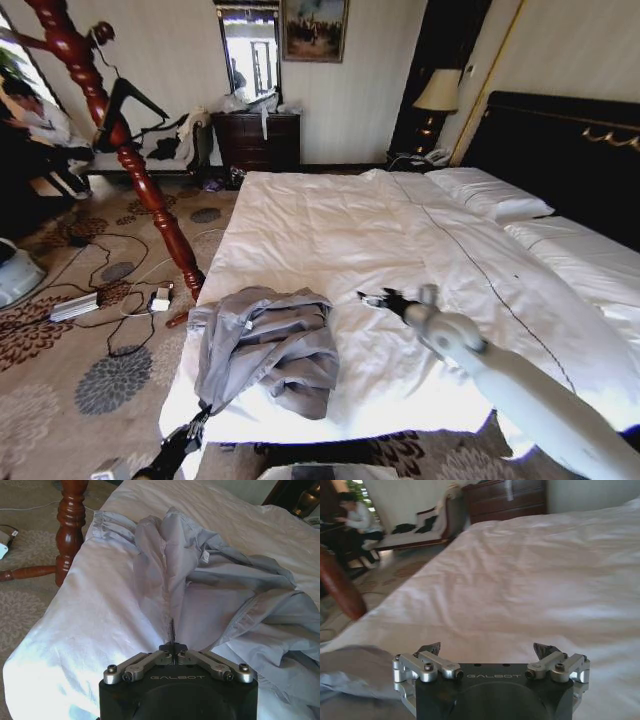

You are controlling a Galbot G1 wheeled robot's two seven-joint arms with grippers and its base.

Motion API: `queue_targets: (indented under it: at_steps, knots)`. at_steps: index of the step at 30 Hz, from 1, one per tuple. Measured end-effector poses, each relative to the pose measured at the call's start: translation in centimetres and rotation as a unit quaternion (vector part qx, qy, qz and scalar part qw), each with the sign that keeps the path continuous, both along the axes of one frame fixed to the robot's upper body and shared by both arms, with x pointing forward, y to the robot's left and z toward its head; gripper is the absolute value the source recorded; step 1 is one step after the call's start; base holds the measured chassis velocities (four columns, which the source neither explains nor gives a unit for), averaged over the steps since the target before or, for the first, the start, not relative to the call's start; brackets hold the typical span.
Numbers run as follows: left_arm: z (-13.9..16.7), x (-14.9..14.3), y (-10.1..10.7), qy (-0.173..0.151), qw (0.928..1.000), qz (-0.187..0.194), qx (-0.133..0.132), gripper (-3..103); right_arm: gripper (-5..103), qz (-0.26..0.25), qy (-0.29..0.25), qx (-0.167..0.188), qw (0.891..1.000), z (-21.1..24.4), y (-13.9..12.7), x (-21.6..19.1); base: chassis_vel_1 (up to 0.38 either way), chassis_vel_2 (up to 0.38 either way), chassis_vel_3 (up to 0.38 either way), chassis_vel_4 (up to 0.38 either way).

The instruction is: Pick up the clothes from the bed and hang them on the clothes hanger.

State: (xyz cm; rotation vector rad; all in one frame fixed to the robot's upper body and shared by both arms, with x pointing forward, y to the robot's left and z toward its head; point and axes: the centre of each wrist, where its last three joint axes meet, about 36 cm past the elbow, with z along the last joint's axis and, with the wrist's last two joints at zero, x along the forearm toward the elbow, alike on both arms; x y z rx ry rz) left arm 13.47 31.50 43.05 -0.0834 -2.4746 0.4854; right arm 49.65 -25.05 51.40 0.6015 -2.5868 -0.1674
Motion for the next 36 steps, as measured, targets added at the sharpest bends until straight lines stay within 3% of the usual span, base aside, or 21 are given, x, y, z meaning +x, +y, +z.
queue_targets:
  at_steps: [6, 10, 18, 21, 28, 36]
  knots:
    - [-0.4, 0.2, -0.4, -0.003, 1.0000, 0.005, -0.006, 0, 100, 0.047, 0.027, -0.009, 0.998, 0.0, 4.1, 3.2, 0.000, 0.000, 0.000, 0.000]
    - [-1.1, -0.2, -1.0, 0.000, 1.0000, 0.001, -0.009, 0, 100, 0.066, 0.055, -0.046, 0.995, 0.2, 6.6, 6.3, 0.000, 0.000, 0.000, 0.000]
    - [-1.3, -0.5, -1.5, -0.001, 0.9999, -0.002, -0.012, 0, 100, 0.064, 0.080, -0.086, 0.991, -0.9, 7.7, 9.7, 0.000, 0.000, 0.000, 0.000]
    - [-1.3, -0.4, -1.4, -0.007, 0.9999, -0.003, -0.008, 0, 100, 0.065, 0.069, -0.149, 0.984, -2.9, 8.0, 10.6, 0.000, 0.000, 0.000, 0.000]
    - [-1.1, 0.7, -1.2, -0.027, 0.9996, 0.000, -0.002, 0, 100, 0.084, 0.058, -0.218, 0.971, -4.8, 9.1, 10.8, 0.000, 0.000, 0.000, 0.000]
    - [-1.4, 0.7, -0.9, -0.023, 0.9997, 0.009, -0.008, 0, 100, 0.125, 0.053, -0.232, 0.963, -4.4, 9.4, 7.2, 0.000, 0.000, 0.000, 0.000]
